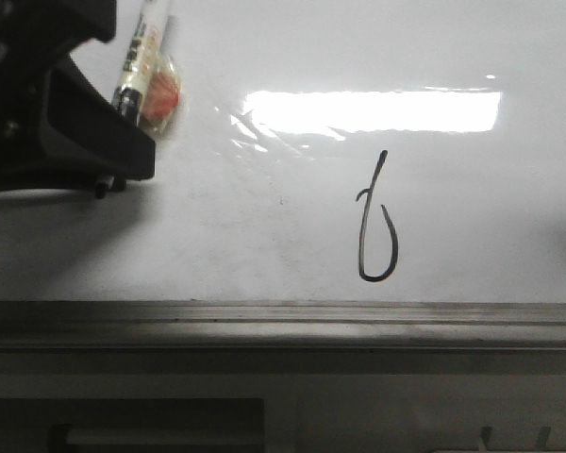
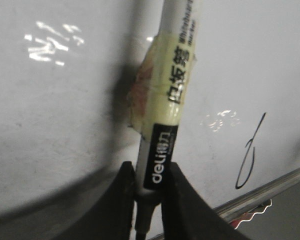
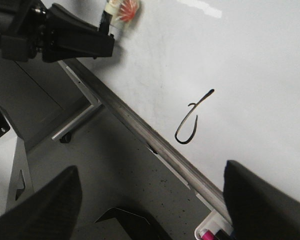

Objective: Write number 6 on whiteboard

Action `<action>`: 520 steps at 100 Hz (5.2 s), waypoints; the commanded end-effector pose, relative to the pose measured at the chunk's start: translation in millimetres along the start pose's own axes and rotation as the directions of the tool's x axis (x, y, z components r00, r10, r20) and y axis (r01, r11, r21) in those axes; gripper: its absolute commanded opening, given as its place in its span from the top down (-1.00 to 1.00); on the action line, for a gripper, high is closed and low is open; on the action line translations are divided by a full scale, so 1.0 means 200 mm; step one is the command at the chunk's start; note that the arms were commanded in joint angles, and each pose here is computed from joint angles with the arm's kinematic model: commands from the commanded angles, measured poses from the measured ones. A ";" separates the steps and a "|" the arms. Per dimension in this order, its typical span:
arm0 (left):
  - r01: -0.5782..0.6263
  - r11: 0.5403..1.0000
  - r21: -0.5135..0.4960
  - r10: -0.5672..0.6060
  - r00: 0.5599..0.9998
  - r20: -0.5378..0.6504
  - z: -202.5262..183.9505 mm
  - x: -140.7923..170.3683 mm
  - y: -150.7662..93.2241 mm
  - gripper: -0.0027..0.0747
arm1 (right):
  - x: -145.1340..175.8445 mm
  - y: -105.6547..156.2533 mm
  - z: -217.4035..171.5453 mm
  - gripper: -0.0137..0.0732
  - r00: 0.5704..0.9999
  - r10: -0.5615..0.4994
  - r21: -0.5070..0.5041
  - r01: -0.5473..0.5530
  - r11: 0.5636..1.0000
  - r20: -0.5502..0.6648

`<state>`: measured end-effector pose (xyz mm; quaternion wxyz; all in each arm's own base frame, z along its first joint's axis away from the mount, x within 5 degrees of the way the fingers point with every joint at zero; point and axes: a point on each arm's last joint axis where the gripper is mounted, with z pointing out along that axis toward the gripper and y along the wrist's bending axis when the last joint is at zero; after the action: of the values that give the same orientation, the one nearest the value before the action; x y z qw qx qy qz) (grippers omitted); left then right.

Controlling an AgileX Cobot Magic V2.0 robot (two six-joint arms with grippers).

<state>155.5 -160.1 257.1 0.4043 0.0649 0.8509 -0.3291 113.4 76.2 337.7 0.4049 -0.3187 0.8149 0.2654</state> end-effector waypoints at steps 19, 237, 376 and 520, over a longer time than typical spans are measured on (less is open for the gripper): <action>0.016 0.999 -0.031 -0.015 0.999 0.029 0.02 -0.04 0.00 0.98 | -0.05 0.00 -0.03 -0.51 0.997 0.018 0.016 -0.019 1.000 0.075; -0.546 0.815 0.191 0.303 0.684 0.663 -0.88 0.29 0.20 0.98 | 0.52 0.21 -0.23 0.82 0.813 -0.225 0.312 0.056 0.948 0.537; -0.497 0.848 -0.184 0.492 0.609 0.622 -0.76 0.28 0.31 0.98 | 0.53 0.21 -0.22 0.82 0.818 -0.222 0.307 0.058 0.950 0.531; -0.123 0.812 -0.571 0.480 0.698 0.532 -0.68 0.42 0.57 0.98 | 0.53 0.21 -0.22 0.82 0.817 -0.222 0.308 0.058 0.950 0.532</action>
<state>55.8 -1.8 208.0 0.7103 -0.0060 0.7034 -0.0237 13.8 43.3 268.8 0.6535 -0.2483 0.6865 0.1999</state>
